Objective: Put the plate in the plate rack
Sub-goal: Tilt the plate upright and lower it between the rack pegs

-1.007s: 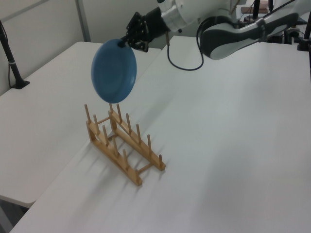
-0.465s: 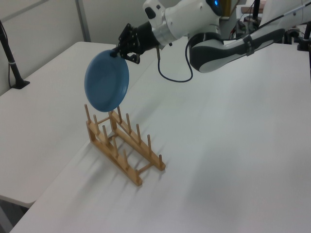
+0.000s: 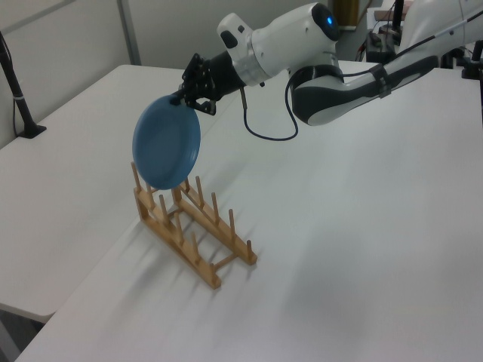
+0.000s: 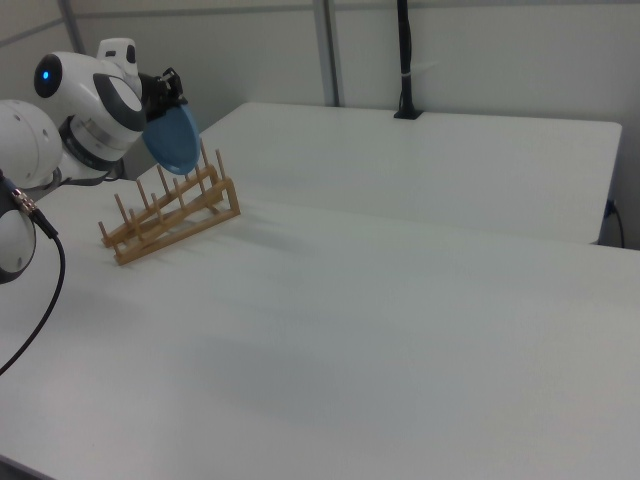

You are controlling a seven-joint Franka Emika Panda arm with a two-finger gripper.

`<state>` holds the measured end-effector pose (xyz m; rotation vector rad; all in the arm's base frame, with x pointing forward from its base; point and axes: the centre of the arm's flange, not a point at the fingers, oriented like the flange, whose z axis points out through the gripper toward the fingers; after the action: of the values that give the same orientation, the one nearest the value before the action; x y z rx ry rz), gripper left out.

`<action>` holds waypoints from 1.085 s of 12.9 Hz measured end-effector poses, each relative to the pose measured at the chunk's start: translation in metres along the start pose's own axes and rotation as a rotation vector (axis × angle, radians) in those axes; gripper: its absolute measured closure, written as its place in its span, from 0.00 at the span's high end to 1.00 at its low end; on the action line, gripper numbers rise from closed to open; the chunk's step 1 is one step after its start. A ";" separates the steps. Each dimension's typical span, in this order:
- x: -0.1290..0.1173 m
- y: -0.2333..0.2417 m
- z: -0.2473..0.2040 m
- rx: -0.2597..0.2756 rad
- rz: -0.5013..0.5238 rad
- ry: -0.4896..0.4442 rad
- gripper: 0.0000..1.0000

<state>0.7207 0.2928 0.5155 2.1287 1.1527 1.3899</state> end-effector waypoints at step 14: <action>0.004 -0.022 0.000 -0.076 -0.036 0.015 0.06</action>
<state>0.7116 0.3095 0.5032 2.0391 1.1198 1.4137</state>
